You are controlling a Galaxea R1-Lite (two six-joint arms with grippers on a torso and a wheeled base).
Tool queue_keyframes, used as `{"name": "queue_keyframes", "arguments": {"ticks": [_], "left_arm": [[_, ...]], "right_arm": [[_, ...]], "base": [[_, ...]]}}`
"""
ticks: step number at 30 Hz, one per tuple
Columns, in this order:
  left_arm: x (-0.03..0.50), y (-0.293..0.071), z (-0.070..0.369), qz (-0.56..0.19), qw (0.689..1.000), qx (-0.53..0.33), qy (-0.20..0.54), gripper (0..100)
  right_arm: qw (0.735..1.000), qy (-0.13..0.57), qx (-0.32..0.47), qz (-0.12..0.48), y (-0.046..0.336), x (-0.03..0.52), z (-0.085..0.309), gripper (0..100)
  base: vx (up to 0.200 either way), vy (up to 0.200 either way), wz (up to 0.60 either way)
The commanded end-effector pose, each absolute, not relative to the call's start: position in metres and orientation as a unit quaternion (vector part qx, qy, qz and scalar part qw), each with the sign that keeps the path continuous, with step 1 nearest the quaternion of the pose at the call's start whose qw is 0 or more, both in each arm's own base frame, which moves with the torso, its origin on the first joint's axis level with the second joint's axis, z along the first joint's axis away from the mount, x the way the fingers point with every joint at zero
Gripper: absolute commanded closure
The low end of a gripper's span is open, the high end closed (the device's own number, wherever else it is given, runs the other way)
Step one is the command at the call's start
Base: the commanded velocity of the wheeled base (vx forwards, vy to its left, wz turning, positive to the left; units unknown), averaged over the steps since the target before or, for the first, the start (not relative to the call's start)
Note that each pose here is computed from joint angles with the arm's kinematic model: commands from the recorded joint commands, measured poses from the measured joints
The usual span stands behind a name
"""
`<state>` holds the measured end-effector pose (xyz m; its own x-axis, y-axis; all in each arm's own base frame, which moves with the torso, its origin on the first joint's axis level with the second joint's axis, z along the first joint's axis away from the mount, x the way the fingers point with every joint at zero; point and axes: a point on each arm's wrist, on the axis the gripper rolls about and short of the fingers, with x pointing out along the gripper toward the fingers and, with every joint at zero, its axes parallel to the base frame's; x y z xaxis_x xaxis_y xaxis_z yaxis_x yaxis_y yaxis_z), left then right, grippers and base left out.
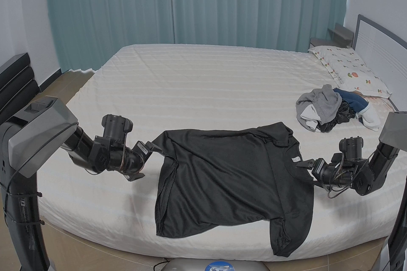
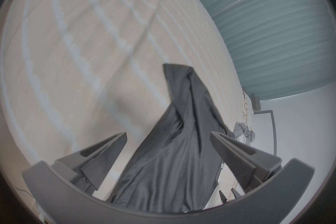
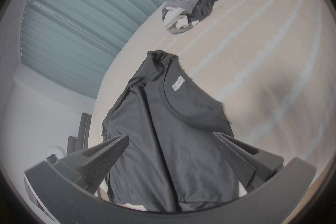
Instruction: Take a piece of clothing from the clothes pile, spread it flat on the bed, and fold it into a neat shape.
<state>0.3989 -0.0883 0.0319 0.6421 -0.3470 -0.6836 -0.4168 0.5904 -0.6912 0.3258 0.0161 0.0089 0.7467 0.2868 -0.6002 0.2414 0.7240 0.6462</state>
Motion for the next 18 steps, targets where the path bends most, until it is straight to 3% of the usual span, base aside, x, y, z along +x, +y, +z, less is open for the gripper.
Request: {"name": "queue_keyframes", "arguments": {"ticks": [1, 5, 8, 18], "left_arm": [[0.343, -0.103, 0.024, 0.004, 0.773, -0.472, 0.424, 0], [0.339, -0.103, 0.025, -0.008, 0.778, -0.487, 0.397, 0], [0.326, -0.104, 0.016, -0.006, 0.773, -0.480, 0.416, 0], [0.320, -0.110, 0.013, -0.019, 0.779, -0.475, 0.410, 0]], "right_arm": [[0.834, 0.386, 0.393, 0.036, 0.008, 0.286, -0.001, 0], [0.830, 0.392, 0.396, 0.033, 0.006, 0.279, -0.008, 0], [0.824, 0.400, 0.399, 0.039, 0.007, 0.278, -0.012, 0], [0.820, 0.414, 0.393, 0.042, 0.010, 0.275, -0.018, 0]], "base": [[0.000, 0.000, 0.00], [0.000, 0.000, 0.00], [0.000, 0.000, 0.00], [-0.200, 0.000, 0.00]]}}
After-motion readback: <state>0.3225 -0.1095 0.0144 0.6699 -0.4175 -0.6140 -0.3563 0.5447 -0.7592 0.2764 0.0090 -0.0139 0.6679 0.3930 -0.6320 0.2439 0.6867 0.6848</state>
